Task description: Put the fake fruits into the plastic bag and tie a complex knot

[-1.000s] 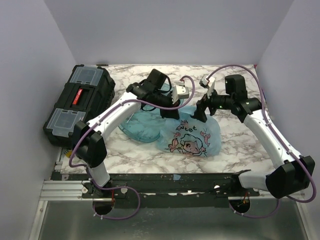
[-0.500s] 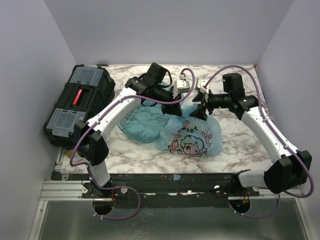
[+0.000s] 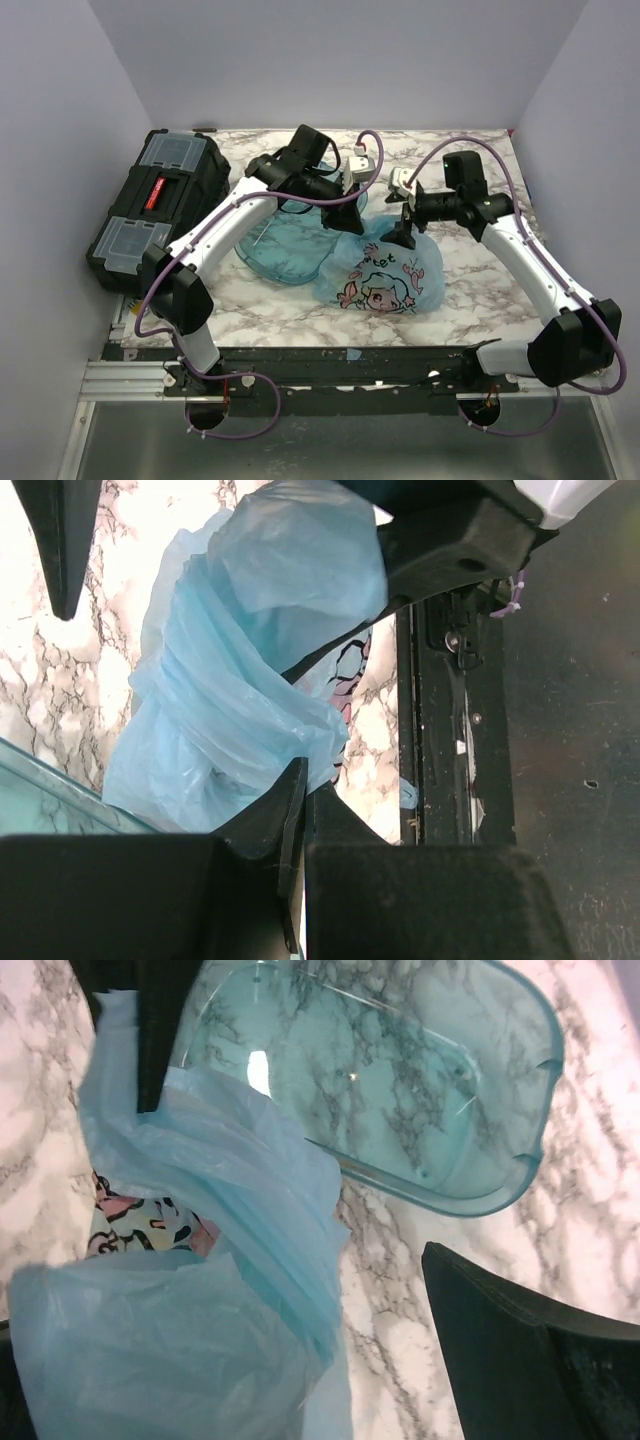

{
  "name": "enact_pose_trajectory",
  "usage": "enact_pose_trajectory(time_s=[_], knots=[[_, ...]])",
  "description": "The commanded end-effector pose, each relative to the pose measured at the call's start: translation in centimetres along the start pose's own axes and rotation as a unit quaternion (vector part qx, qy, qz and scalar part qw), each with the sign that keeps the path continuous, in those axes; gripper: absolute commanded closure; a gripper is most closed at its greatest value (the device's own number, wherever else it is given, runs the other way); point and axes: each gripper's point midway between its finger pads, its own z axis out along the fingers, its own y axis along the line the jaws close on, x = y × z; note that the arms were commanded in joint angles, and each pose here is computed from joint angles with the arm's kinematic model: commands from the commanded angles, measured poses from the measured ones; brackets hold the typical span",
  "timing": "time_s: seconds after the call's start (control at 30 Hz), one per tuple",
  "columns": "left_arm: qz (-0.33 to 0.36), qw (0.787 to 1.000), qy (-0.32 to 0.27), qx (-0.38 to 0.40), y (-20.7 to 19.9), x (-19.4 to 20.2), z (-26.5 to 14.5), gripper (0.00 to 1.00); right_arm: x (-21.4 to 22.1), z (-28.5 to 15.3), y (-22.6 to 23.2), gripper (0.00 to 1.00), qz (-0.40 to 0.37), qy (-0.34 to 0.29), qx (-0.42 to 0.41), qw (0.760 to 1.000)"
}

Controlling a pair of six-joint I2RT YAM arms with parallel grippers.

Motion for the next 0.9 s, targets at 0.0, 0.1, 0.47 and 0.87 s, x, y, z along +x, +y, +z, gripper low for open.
enact_pose_trajectory(time_s=[0.0,0.1,0.47,0.87], knots=[[0.003,1.000,-0.020,0.019,-0.8,-1.5,-0.5,1.00,-0.8,-1.4,0.3,0.00,-0.118,0.003,0.013,0.993],[0.001,0.999,-0.020,0.025,-0.8,-1.6,-0.4,1.00,-0.3,-1.5,-0.3,0.00,-0.180,0.005,0.041,0.983],[-0.002,0.999,-0.020,0.029,-1.0,-1.5,-0.4,1.00,-1.1,1.1,-0.8,0.00,-0.252,0.010,0.104,0.962],[0.000,0.999,-0.036,0.037,-1.3,-1.7,-1.6,1.00,-1.9,1.1,-3.0,0.50,-0.234,0.024,0.172,0.957]])
